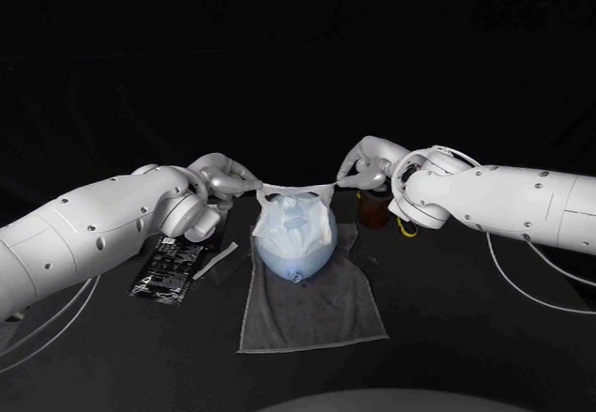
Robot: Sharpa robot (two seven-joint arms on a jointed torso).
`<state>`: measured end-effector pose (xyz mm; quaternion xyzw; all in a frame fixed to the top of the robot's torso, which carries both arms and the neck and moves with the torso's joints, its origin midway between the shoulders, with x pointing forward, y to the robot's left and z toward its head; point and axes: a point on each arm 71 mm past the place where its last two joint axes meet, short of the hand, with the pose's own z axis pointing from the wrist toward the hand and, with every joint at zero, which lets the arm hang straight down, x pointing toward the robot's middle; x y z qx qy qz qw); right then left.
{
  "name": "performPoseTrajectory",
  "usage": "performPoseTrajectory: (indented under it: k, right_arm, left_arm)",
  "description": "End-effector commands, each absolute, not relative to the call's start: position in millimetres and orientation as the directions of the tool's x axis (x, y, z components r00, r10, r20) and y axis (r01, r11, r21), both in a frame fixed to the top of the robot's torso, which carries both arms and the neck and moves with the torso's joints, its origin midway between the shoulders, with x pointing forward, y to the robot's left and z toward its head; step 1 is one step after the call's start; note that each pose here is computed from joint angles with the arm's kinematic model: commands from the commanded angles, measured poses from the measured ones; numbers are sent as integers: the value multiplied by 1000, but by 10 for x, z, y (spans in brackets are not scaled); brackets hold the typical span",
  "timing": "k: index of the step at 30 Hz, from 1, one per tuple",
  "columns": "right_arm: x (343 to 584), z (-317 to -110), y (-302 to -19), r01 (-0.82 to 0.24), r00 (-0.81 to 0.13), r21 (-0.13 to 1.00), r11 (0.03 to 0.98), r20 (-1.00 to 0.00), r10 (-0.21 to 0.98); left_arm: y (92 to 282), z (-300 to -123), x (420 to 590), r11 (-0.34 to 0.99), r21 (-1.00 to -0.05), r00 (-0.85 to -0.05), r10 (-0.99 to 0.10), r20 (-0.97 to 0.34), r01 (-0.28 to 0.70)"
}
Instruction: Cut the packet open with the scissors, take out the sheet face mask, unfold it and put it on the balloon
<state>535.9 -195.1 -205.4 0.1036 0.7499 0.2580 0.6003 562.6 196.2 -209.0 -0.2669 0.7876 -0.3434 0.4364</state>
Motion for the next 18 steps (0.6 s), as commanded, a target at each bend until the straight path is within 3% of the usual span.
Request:
performPoseTrajectory:
  k: [1,18]
  right_arm:
    - [5363,-2041,-1960,-145,-236,523,840,-843,483]
    - [5388,-2103,-2038,-80,-293,556,827,-806,514]
  left_arm:
    - [1959,-2108,5632,625,-767,-469,-726,-503,-145]
    - [2039,-2145,5660,638,-748,-438,-734,-519,-183]
